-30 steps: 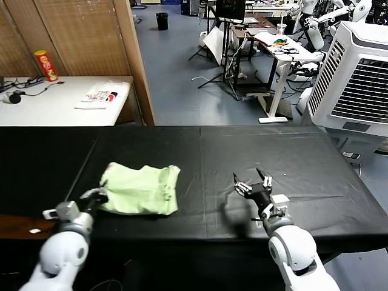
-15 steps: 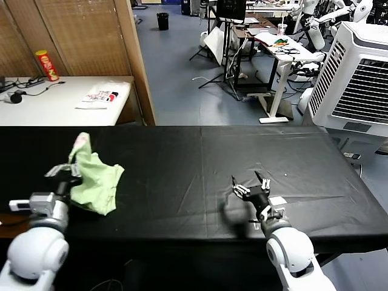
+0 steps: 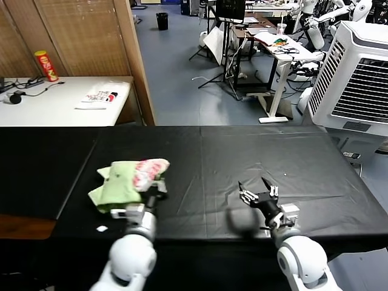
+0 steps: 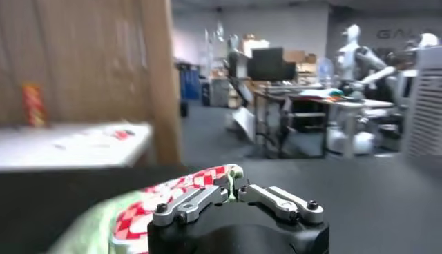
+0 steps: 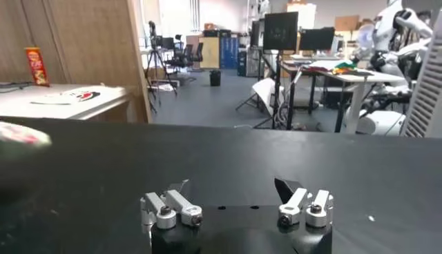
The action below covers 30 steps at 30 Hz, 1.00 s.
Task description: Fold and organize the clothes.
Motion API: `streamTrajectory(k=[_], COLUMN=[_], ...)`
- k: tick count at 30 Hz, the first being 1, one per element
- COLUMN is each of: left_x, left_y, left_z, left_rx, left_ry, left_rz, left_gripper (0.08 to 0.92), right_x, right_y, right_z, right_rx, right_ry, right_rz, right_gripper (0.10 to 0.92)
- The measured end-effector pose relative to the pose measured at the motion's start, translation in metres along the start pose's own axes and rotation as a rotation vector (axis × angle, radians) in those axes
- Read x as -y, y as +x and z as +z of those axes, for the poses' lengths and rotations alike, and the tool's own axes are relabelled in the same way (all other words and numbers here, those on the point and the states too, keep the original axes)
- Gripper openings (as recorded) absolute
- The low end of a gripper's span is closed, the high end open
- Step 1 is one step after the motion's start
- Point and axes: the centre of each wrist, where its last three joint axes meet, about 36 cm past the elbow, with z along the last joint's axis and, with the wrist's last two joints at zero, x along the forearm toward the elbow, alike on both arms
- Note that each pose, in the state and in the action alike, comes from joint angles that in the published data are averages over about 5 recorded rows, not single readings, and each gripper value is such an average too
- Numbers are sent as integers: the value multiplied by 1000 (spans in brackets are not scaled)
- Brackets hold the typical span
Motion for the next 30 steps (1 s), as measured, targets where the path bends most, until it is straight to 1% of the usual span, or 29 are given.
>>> streamTrajectory(k=[2,5,6,9,12,15,22,27,30], left_x=[14,24,25,23,16,5,-23,-31,-33], left_y=[3,10,12,16,19,21,29,35,37], left_z=[1,-1,-2,-8,-13,-15,-11,-4,-1], left_rx=[-6,-3,4,30,56,72,85,82,78], left_ry=[3,-2,-2,3,14,14,-47,-70,-75], left_rz=[39,89,103,132,136,119,46,6,-11], left_gripper=[255,416,483,646,761,793,798,798,798], right_x=[2,3,3,-1,-10,-23,-63,-87,-91], right_y=[1,-1,-2,-7,-15,-25,-47,-48,-43], right_z=[-1,-1,-1,-1,0,0,0,7,10], right_rx=[-9,-23,-27,-49,-81,-119,-186,-268,-293], right_ry=[-7,-17,-21,-45,-94,-160,-251,-288,-291], right_rz=[-10,-34,-42,-69,-103,-150,-289,-374,-392], right_gripper=[798,798,798,798,798,798,798,798,798])
